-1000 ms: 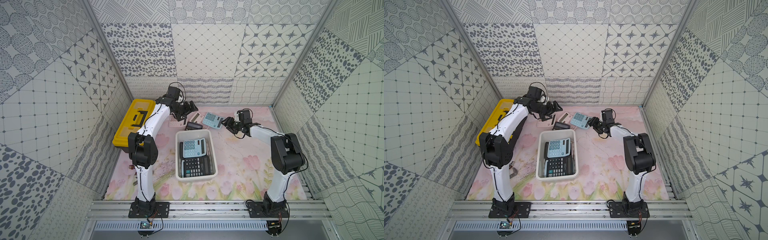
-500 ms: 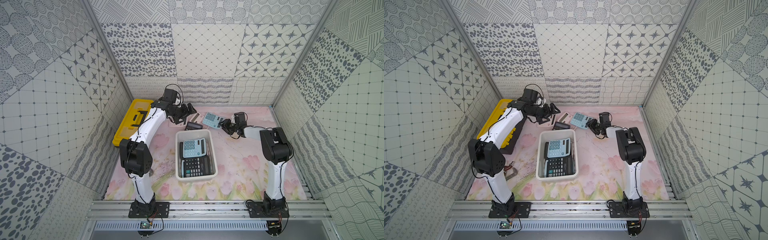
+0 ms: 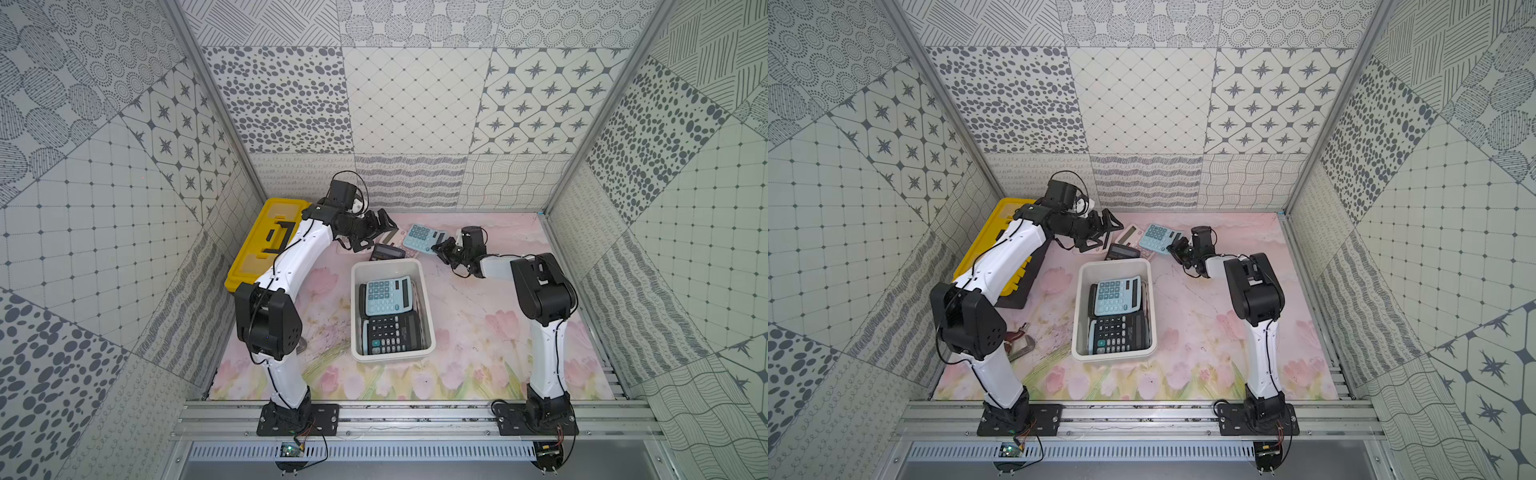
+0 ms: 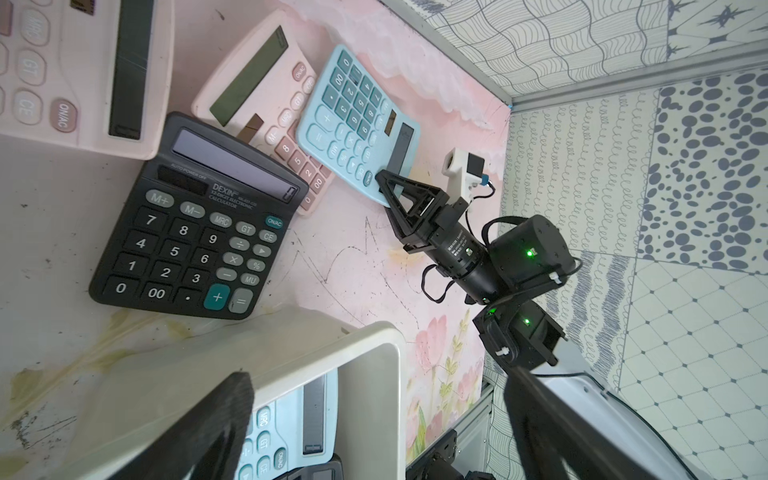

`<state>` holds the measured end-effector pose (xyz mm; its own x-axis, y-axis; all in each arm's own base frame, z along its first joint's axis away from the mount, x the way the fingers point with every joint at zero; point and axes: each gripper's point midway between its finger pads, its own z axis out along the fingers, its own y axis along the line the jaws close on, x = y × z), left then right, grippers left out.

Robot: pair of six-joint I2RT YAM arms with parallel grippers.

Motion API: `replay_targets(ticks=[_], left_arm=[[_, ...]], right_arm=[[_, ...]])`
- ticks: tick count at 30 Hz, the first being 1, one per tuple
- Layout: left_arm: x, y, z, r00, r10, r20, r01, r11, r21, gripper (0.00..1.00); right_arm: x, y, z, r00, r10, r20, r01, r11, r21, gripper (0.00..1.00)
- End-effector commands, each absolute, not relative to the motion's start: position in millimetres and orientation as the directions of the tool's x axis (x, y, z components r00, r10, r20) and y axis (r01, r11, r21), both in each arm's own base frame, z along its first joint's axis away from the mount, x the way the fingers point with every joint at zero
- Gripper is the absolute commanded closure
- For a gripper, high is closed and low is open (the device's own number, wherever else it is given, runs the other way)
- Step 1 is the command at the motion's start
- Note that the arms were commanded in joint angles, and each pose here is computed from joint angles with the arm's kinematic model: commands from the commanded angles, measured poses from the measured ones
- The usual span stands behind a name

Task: Put the calculator in the storage box
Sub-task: Pick up the calculator from the center of the board.

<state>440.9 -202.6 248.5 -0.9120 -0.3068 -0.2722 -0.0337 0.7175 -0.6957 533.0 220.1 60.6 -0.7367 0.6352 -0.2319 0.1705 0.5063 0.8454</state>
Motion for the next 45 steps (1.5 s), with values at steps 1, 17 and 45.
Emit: replay_targets(ticks=[1,17,45], left_arm=[[428.4,-212.9,267.0,-0.911,-0.277,-0.305,0.023,0.705,-0.709,0.00],[398.0,-218.8,323.3,-0.885,-0.175,-0.431,0.193,0.704,-0.684,0.00],[346.7,-267.1,315.4,-0.966,0.095,-0.239,0.257,0.378,-0.890,0.10]], right_arm=[[535.2,215.4,62.7,-0.709,0.660,-0.249,0.155,0.491,0.858,0.92],[450.6,127.0,229.3,-0.627,0.565,-0.536,-0.019,0.677,0.735,1.00],[302.8,203.8,301.0,-0.777,-0.042,-0.628,-0.586,0.414,0.696,1.00]])
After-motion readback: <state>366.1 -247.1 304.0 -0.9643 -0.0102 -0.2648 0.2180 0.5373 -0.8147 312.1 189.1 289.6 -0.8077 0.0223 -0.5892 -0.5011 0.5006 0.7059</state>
